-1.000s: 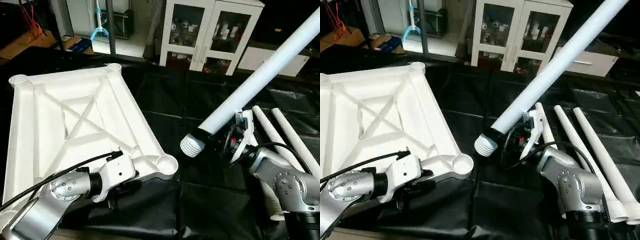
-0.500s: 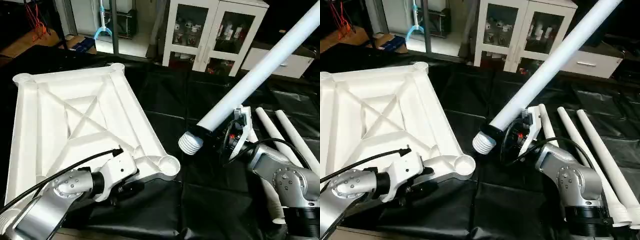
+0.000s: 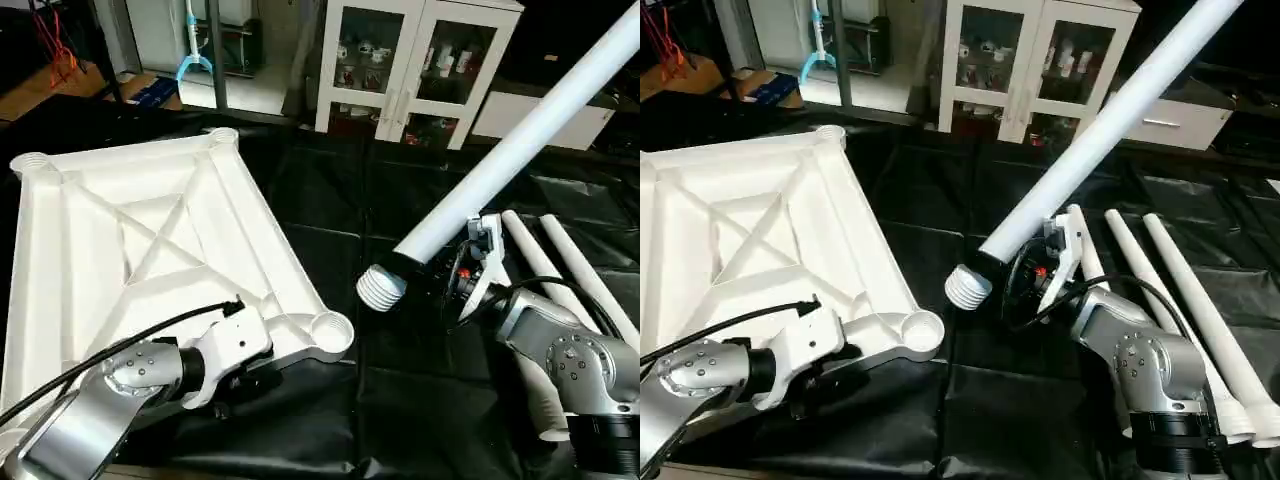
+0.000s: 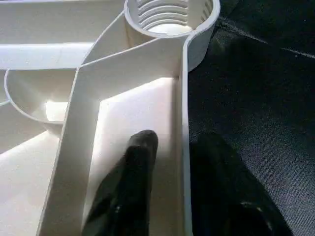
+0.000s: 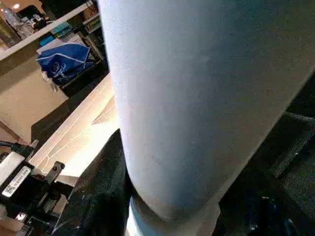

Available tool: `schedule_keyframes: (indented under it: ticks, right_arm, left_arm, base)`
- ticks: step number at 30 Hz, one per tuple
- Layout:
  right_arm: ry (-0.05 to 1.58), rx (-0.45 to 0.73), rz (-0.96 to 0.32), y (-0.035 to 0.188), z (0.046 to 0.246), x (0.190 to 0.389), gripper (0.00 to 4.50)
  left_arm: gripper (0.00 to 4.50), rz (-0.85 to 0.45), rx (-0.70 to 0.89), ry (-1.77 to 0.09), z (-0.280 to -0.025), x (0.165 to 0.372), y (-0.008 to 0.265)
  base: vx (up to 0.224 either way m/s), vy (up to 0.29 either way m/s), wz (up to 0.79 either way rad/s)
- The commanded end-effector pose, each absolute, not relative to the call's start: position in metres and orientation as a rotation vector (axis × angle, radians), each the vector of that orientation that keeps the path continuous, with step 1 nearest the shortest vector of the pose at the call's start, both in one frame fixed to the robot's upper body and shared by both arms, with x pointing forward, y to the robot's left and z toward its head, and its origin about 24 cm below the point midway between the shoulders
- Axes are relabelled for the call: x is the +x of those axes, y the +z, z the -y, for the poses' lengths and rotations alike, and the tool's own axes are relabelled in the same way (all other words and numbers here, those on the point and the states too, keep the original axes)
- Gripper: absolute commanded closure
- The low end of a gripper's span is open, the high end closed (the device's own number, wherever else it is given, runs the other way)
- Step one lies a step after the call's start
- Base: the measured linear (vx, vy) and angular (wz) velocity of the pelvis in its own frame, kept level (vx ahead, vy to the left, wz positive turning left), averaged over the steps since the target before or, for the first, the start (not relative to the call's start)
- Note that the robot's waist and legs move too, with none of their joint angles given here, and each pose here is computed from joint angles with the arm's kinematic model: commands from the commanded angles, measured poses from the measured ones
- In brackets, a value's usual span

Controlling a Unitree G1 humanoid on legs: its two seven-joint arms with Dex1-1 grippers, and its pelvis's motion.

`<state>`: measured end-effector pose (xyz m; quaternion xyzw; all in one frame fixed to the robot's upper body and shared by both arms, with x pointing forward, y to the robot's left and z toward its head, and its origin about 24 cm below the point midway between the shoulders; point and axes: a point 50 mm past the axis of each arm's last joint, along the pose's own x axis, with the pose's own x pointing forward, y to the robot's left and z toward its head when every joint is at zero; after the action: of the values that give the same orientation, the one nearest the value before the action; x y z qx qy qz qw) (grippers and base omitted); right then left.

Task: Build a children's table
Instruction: Pick table leg

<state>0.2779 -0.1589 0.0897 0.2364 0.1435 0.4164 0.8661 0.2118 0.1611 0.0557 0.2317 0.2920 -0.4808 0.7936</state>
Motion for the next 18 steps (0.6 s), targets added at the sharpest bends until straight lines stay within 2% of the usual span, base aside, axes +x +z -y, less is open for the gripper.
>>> schedule_keyframes:
  ticks: [1, 6, 11, 13, 14, 15, 16, 18]
  right_arm:
    - [0.867, 0.486, -0.264, 0.1, 0.162, 0.28, 2.64]
    - [0.872, 0.571, -0.239, 0.107, 0.162, 0.283, 2.64]
    - [0.828, 0.593, -0.333, 0.097, 0.165, 0.287, 2.64]
    - [0.842, 0.696, -0.346, 0.098, 0.166, 0.288, 2.64]
    - [0.932, 0.854, -0.298, 0.107, 0.169, 0.284, 2.64]
    - [0.932, 0.854, -0.298, 0.107, 0.169, 0.284, 2.64]
    - [1.048, 0.978, -0.227, 0.117, 0.173, 0.275, 2.64]
    - [1.083, 1.021, -0.213, 0.119, 0.177, 0.271, 2.64]
  left_arm:
    - [3.24, -0.798, 0.428, -1.035, -0.167, 0.199, 0.029]
    - [3.67, -0.824, 0.418, -1.066, -0.165, 0.195, 0.028]
    - [4.01, -0.834, 0.456, -1.099, -0.163, 0.192, 0.025]
    - [4.24, -0.832, 0.462, -1.109, -0.161, 0.191, 0.024]
    - [4.32, -0.828, 0.458, -1.115, -0.16, 0.191, 0.025]
    - [4.4, -0.828, 0.458, -1.115, -0.16, 0.191, 0.025]
    - [4.4, -0.829, 0.455, -1.117, -0.159, 0.191, 0.025]
    - [4.46, -0.829, 0.457, -1.117, -0.159, 0.191, 0.025]
  base:
    - [0.0, 0.0, 0.0]
    - [0.0, 0.0, 0.0]
    - [0.0, 0.0, 0.0]
    - [0.0, 0.0, 0.0]
    - [0.0, 0.0, 0.0]
    - [0.0, 0.0, 0.0]
    - [0.0, 0.0, 0.0]
    - [0.0, 0.0, 0.0]
